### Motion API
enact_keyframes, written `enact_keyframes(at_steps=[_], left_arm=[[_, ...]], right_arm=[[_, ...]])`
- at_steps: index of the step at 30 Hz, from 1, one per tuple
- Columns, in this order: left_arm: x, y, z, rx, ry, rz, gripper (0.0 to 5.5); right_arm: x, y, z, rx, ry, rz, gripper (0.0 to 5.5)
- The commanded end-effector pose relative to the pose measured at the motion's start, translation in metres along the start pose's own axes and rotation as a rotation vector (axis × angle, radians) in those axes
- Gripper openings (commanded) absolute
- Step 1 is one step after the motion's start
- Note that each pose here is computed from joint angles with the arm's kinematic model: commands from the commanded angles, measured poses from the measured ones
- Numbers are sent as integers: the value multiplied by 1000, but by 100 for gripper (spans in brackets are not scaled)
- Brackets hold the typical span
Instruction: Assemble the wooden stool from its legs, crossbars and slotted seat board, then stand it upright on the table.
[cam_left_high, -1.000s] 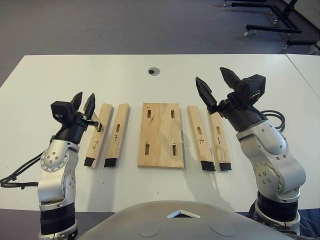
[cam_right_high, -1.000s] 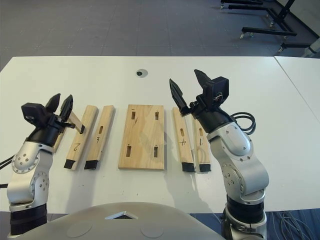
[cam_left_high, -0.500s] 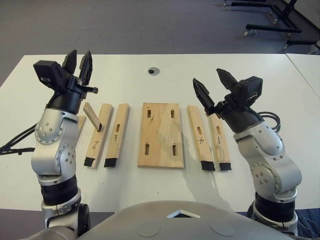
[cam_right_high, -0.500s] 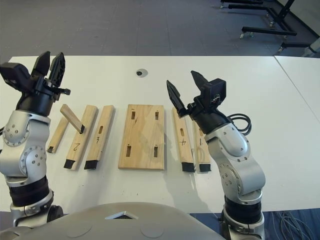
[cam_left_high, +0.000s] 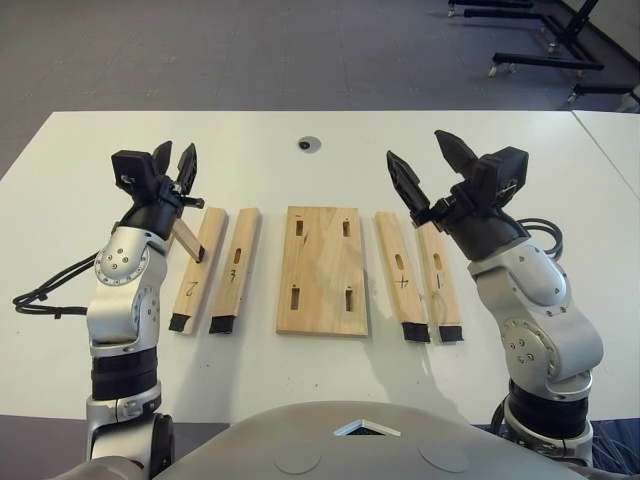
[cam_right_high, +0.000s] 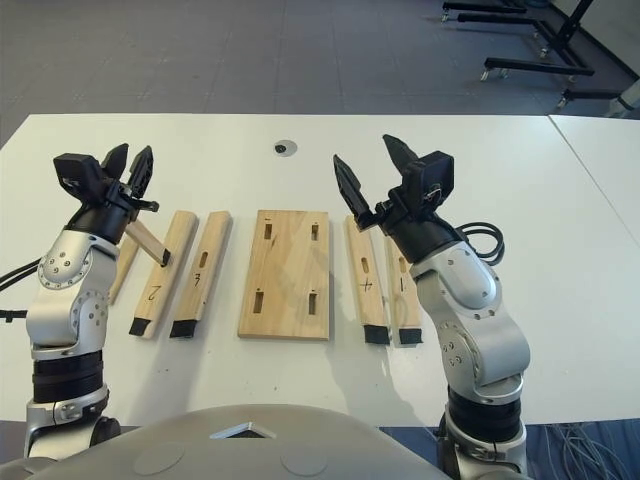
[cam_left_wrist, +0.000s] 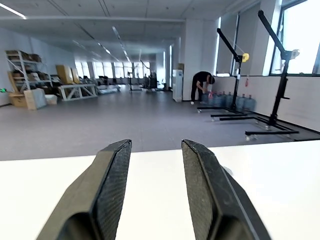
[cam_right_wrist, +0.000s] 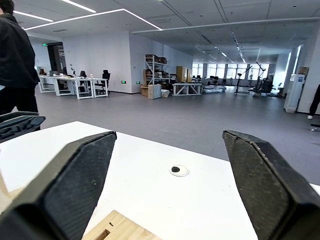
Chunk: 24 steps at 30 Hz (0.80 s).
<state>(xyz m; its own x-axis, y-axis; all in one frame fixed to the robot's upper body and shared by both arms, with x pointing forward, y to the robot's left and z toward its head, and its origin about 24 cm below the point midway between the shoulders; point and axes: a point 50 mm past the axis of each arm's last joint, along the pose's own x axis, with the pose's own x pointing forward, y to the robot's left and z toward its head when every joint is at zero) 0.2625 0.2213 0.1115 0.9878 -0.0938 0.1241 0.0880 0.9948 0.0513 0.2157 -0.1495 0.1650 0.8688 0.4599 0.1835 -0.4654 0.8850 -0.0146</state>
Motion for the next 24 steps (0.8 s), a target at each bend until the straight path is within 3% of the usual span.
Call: enact_keyframes(at_steps=[1,4,9,16,20,24], left_arm=[[-19,11,-56,-64,233,61,181],[-8,4,-32,-79,123,15,181],[7,-9,38,-91,-114,-71,181],[20,38,103,25,-182,-7,181],[7,60,72,146,26,33,181],[-29,60,15,232,281,59,241]], right_arm=[[-4,-3,2,12,5,24,390],[-2,7,0,34,4,41,390],[-4,10,-2,49,-3,30,390],[-14,13,-7,50,1,-34,390],[-21,14,-6,56,-2,-80,390],[-23,19,-6,72,3,-87,390]])
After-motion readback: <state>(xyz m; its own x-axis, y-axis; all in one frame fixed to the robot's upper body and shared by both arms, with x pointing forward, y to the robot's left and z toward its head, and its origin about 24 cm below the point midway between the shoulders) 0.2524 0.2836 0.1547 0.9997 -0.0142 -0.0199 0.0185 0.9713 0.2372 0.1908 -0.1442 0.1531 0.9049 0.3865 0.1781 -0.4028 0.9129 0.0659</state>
